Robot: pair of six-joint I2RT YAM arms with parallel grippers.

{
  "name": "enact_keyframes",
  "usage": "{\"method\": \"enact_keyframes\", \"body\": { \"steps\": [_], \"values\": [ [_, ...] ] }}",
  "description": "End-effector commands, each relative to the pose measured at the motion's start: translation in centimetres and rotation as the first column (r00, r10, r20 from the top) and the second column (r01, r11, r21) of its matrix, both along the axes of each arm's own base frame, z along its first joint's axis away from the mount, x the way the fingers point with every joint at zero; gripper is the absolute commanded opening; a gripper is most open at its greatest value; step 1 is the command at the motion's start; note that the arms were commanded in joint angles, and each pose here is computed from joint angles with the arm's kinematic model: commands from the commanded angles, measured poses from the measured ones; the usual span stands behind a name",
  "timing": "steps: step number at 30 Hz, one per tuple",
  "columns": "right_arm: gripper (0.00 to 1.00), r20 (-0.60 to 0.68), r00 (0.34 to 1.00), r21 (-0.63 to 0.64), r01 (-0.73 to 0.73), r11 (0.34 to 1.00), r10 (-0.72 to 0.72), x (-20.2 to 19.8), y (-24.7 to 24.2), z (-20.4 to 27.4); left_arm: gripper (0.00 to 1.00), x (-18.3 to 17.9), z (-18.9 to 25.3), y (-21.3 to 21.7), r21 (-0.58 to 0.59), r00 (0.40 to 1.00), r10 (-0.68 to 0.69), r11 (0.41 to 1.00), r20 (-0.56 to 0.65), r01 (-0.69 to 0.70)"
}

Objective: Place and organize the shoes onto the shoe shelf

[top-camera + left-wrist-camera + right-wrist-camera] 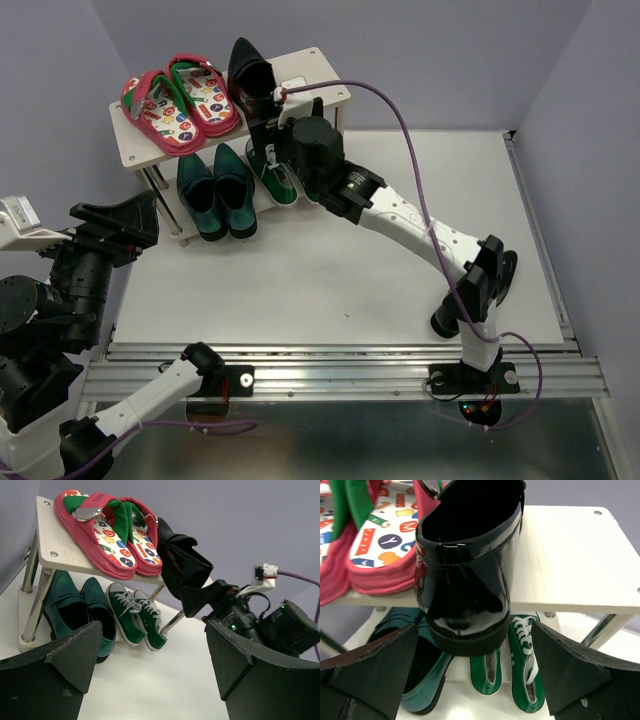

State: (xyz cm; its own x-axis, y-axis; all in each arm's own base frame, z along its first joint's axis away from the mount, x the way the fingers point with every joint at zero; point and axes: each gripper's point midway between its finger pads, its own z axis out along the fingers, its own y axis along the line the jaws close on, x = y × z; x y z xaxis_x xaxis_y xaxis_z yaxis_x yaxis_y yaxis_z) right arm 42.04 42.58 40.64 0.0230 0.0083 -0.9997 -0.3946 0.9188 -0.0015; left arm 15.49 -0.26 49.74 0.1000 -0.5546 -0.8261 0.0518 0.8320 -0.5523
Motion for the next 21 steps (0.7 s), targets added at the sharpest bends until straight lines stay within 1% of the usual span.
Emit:
{"method": "enact_keyframes", "body": {
  "steps": [1, 2, 5, 6, 7, 8, 9, 10, 11, 12, 13, 14, 15, 16, 17, 18, 19, 20, 21],
  "values": [
    [1.0, 0.056, 0.996, 0.167, -0.075, 0.983, 0.066, -3.8, -3.3, 8.1, 0.95, 0.5, 0.7, -0.4, -0.01, 1.0, 0.0, 1.0, 0.022, 0.001],
    [1.0, 0.037, 0.996, 0.159, -0.084, 0.984, 0.079, -4.2, -3.5, 7.8, 0.95, 0.6, 0.8, -0.4, -0.009, 1.0, 0.001, 1.0, 0.023, -0.001],
    [1.0, 0.032, 0.996, 0.194, -0.088, 0.977, 0.083, -6.0, -5.7, 9.5, 0.95, 0.6, 0.9, -0.3, -0.003, 1.0, 0.005, 1.0, 0.025, -0.005],
    [1.0, 0.021, 0.997, 0.195, -0.078, 0.978, 0.075, -6.4, -6.5, 9.5, 0.95, 0.5, 1.1, -0.2, -0.007, 1.0, 0.009, 1.0, 0.029, -0.008],
    [1.0, -0.009, 0.998, 0.174, -0.058, 0.983, 0.061, -6.6, -7.1, 7.9, 0.95, 0.5, 1.1, -0.2, -0.006, 0.999, 0.009, 1.0, 0.032, -0.009],
    [1.0, -0.007, 1.0, 0.227, -0.008, 0.974, 0.01, -7.6, -9.7, 9.5, 0.95, 0.5, 1.2, -0.1, -0.006, 0.999, 0.012, 1.0, 0.033, -0.012],
    [1.0, -0.033, 0.999, 0.224, 0.031, 0.974, -0.024, -8.0, -11.1, 8.8, 0.95, 0.4, 1.2, 0.0, -0.007, 0.999, 0.015, 1.0, 0.034, -0.015],
    [1.0, -0.076, 0.992, 0.19, 0.116, 0.975, -0.104, -7.9, -12.8, 6.4, 0.95, 0.4, 1.1, 0.0, -0.007, 0.999, 0.015, 1.0, 0.034, -0.015],
    [1.0, -0.108, 0.983, 0.207, 0.169, 0.964, -0.149, -8.3, -14.4, 5.6, 0.95, 0.4, 1.2, 0.0, -0.007, 0.999, 0.014, 1.0, 0.036, -0.014],
    [1.0, -0.132, 0.972, 0.209, 0.217, 0.954, -0.192, -9.7, -17.2, 5.5, 0.95, 0.4, 1.1, -0.1, -0.007, 0.999, 0.011, 1.0, 0.039, -0.011],
    [1.0, -0.186, 0.94, 0.182, 0.319, 0.93, -0.286, -9.9, -19.2, 2.6, 0.95, 0.5, 1.1, -0.2, -0.006, 0.999, 0.011, 1.0, 0.038, -0.011],
    [1.0, -0.203, 0.922, 0.211, 0.369, 0.905, -0.329, -10.7, -21.1, 3.0, 0.95, 0.6, 1.1, -0.3, -0.006, 0.999, 0.007, 1.0, 0.039, -0.007],
    [1.0, -0.252, 0.889, 0.142, 0.424, 0.895, -0.381, -12.3, -23.8, 0.2, 0.95, 0.9, 0.9, -0.6, -0.002, 0.999, 0.002, 1.0, 0.038, -0.002],
    [1.0, -0.284, 0.859, 0.125, 0.473, 0.872, -0.426, -13.0, -25.7, -1.3, 0.95, 1.0, 0.8, -0.8, 0.001, 0.999, -0.005, 1.0, 0.037, 0.005],
    [1.0, -0.357, 0.803, 0.096, 0.54, 0.836, -0.477, -14.3, -27.5, -4.8, 0.95, 1.3, 0.5, -1.2, 0.007, 0.999, -0.011, 1.0, 0.032, 0.011],
    [1.0, -0.394, 0.782, 0.112, 0.562, 0.819, -0.483, -15.3, -28.5, -6.0, 0.95, 1.5, 0.6, -1.5, 0.006, 0.999, -0.02, 1.0, 0.037, 0.02],
    [1.0, -0.459, 0.76, 0.23, 0.602, 0.765, -0.46, -16.7, -29.9, -6.3, 0.95, 1.8, 0.5, -1.8, 0.013, 0.999, -0.023, 1.0, 0.033, 0.023],
    [1.0, -0.501, 0.708, 0.152, 0.637, 0.755, -0.497, -18.1, -31.5, -9.5, 0.95, 2.1, 0.3, -2.2, 0.015, 0.999, -0.033, 0.999, 0.034, 0.033],
    [1.0, -0.536, 0.687, 0.173, 0.658, 0.733, -0.491, -18.9, -32.1, -10.6, 0.95, 2.4, 0.2, -2.6, 0.021, 0.999, -0.037, 0.999, 0.028, 0.036]
  ]
}}
